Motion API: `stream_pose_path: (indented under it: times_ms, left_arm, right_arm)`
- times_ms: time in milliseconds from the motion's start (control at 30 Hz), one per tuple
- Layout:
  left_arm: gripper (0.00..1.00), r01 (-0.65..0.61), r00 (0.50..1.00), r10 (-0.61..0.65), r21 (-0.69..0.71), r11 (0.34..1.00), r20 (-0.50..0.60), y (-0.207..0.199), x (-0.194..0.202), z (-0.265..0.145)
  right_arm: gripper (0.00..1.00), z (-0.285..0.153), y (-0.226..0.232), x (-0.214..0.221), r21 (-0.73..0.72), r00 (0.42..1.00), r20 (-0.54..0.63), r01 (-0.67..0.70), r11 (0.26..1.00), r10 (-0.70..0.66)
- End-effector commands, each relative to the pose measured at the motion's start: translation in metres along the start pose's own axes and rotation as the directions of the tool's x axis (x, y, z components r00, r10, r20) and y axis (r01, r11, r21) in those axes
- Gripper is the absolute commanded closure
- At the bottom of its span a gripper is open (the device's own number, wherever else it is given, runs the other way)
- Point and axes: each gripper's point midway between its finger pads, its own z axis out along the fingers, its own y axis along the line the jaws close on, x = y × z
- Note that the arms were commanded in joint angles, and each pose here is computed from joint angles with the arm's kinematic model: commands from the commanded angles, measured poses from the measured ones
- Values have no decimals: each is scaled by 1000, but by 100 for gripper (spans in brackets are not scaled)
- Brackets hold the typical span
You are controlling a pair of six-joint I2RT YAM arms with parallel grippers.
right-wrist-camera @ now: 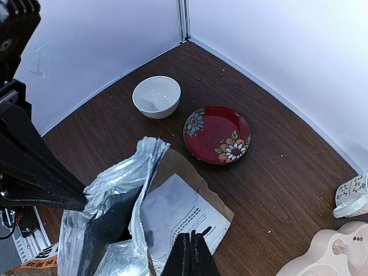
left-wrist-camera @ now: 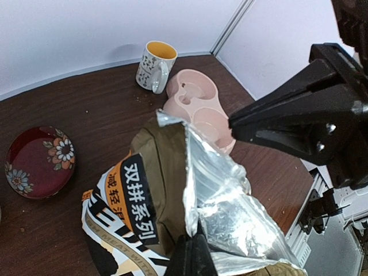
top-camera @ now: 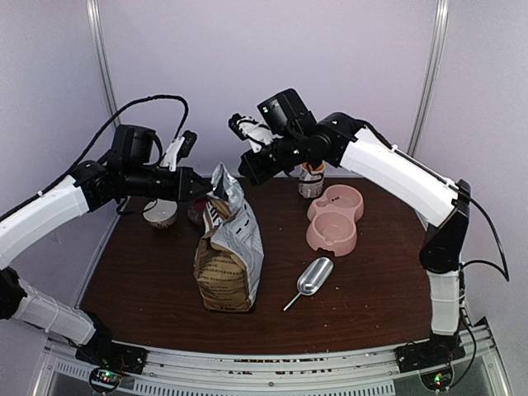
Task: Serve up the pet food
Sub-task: Open the seal of the pet food bag.
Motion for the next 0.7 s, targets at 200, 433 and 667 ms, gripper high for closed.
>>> stream_pose_path:
  times_ms: [200,433,667]
  left_arm:
    - [100,-79,996,74,-119,990,-48,10,-7,-16]
    - [100,-145,988,132,-198,969,-78,16,-12,-39]
    - [100,-196,978,168,-292,936,-121,28,-8,-60]
  right_arm:
    - [100,-56,-22,-36,118,996,84,21,993,-31]
    - [100,-70,-41,-32,176,998,60,16,984,-27]
    - [100,-79,-47,-31,197,998,57,12,980,-24]
